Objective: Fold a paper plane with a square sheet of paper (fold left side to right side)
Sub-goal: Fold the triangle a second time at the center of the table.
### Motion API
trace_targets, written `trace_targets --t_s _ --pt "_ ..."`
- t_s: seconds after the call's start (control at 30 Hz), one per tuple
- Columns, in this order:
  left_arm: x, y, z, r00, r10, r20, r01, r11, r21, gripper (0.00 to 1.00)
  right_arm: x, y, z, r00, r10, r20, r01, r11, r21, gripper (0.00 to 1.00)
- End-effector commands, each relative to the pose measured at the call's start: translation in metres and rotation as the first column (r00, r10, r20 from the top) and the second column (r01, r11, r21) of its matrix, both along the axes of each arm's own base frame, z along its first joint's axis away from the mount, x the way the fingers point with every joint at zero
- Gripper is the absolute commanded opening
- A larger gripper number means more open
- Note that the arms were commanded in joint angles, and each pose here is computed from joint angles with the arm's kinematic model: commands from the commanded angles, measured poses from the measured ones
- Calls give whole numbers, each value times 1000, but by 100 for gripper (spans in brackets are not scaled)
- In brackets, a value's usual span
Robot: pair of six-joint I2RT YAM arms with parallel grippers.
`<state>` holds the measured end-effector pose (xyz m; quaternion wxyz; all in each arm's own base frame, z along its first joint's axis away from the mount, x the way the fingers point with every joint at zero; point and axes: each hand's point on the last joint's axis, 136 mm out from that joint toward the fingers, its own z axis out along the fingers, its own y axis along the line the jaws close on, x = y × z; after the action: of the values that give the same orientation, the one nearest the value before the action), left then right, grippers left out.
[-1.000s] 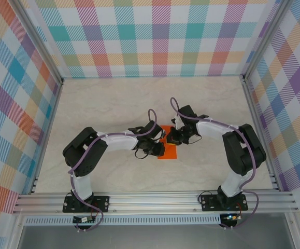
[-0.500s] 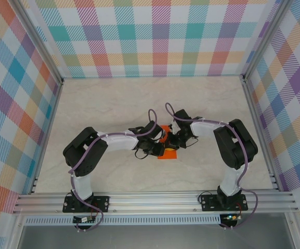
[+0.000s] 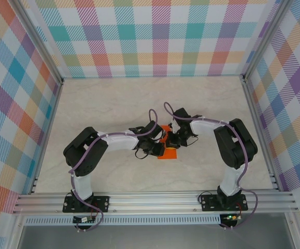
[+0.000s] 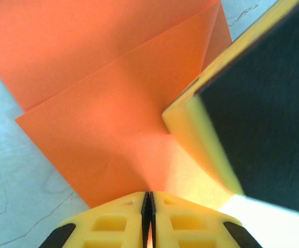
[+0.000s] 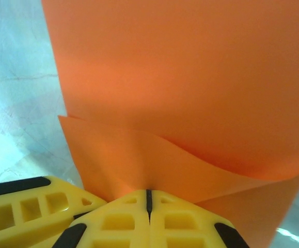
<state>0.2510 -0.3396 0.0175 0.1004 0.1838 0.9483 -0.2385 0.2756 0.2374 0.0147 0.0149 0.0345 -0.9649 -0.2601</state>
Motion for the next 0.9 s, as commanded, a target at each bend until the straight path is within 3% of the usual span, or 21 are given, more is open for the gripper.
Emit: trace_targets --t_s 0.0,0.23,0.47,0.7,0.87 --pt "-22 26 -38 997 -10 -80 22 989 143 12 27 -34 -6 997 -45 71 52 993 -110 0" --pt "-22 25 -36 997 -12 -77 22 990 138 12 49 -61 -3 991 -95 96 107 987 -122 0" --pt "-18 20 -27 998 -13 -59 19 994 109 13 49 -48 50 977 -93 190 95 996 1 0" --pt "-16 17 -23 999 -13 -49 18 995 96 13 19 -3 39 996 -62 63 50 985 166 0" --pt "-16 16 -21 999 -16 -46 20 996 90 13 22 7 23 998 -54 15 51 985 166 0"
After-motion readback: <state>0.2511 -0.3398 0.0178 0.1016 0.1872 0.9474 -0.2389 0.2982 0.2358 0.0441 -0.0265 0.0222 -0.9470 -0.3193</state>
